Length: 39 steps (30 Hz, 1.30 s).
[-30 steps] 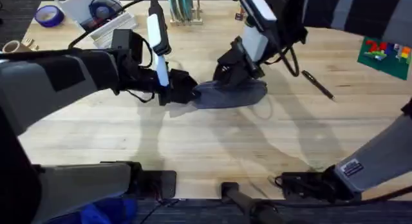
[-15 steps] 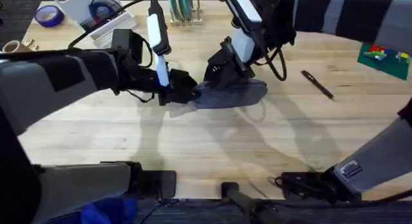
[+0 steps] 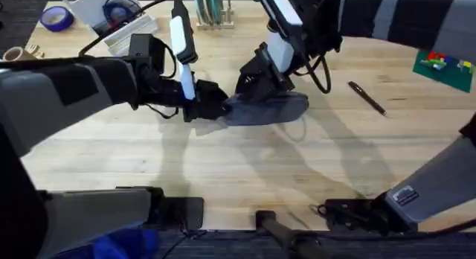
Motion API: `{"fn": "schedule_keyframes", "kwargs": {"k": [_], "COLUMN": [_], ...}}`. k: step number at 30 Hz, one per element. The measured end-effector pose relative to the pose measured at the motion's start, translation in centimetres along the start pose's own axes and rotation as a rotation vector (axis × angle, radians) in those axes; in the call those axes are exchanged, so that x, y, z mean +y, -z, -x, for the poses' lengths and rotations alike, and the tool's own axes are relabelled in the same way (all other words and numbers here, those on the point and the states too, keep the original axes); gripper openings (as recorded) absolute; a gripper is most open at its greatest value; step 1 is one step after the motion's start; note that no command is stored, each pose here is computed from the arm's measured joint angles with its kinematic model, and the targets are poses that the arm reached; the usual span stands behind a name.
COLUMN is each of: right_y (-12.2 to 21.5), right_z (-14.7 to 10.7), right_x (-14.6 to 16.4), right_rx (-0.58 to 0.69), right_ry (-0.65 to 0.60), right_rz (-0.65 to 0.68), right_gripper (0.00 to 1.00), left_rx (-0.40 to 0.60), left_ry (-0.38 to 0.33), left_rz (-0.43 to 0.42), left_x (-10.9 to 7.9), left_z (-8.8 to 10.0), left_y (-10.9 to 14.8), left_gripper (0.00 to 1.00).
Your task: Unzip the bag, pick up the pens from the table one at a time and place them inside, then zip the bag closed.
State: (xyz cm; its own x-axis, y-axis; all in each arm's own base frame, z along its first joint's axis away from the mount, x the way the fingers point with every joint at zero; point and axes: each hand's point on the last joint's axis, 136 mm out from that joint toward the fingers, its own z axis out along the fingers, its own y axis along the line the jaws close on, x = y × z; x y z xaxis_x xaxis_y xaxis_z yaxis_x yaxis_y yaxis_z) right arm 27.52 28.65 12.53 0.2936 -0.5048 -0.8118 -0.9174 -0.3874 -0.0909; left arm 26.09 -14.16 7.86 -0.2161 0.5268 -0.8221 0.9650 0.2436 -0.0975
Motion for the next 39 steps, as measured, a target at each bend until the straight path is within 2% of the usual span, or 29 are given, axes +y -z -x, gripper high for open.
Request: {"fn": "schedule_keyframes", "kwargs": {"k": [2, 3, 7, 8, 10, 16, 17, 22, 23, 25, 34, 39], "right_y": [0.0, -0.1, -0.1, -0.1, -0.1, -0.1, -0.1, -0.1, -0.1, -0.1, -0.1, -0.1], "right_z": [0.0, 0.1, 0.2, 0.2, 0.2, 0.2, 0.2, 0.2, 0.2, 0.2, 0.2, 0.2], "right_x": [0.0, 0.0, 0.0, 0.0, 0.0, 0.0, 0.0, 0.0, 0.0, 0.0, -0.1, -0.1], "right_rx": [0.0, -0.001, -0.003, -0.003, -0.003, -0.004, -0.004, -0.004, -0.004, -0.004, -0.004, -0.004], "right_ry": [0.003, 0.0, 0.005, 0.008, 0.006, 0.006, 0.006, 0.006, 0.006, 0.006, 0.011, 0.008], "right_rz": [0.0, 0.001, 0.001, 0.001, 0.0, 0.0, 0.001, 0.001, 0.001, 0.001, -0.003, -0.002], "right_gripper": [0.191, 0.306, 0.878, 0.962, 0.995, 0.998, 0.997, 0.997, 0.997, 0.997, 0.997, 0.997], "left_rx": [0.0, 0.0, 0.0, 0.0, 0.0, 0.0, 0.0, 0.0, 0.0, 0.0, -0.005, -0.066], "left_ry": [0.0, 0.0, 0.0, 0.0, 0.0, 0.0, 0.0, 0.0, 0.004, 0.003, -0.005, -0.01], "left_rz": [0.0, 0.0, 0.0, 0.0, 0.0, 0.0, -0.001, -0.001, -0.001, -0.001, 0.002, -0.022], "left_x": [0.0, 0.0, 0.0, 0.0, 0.0, 0.0, 0.0, 0.0, 0.0, 0.0, 0.1, -0.3], "left_z": [0.0, 0.0, 0.0, 0.0, 0.0, 0.0, 0.0, 0.0, 0.0, 0.0, 0.1, 1.2], "left_y": [0.0, 0.0, 0.0, 0.0, 0.0, 0.0, 0.0, 0.0, 0.0, 0.0, 0.0, 0.0], "left_gripper": [0.042, 0.042, 0.042, 0.042, 0.042, 0.047, 0.12, 0.872, 0.959, 0.992, 0.995, 0.993]}}
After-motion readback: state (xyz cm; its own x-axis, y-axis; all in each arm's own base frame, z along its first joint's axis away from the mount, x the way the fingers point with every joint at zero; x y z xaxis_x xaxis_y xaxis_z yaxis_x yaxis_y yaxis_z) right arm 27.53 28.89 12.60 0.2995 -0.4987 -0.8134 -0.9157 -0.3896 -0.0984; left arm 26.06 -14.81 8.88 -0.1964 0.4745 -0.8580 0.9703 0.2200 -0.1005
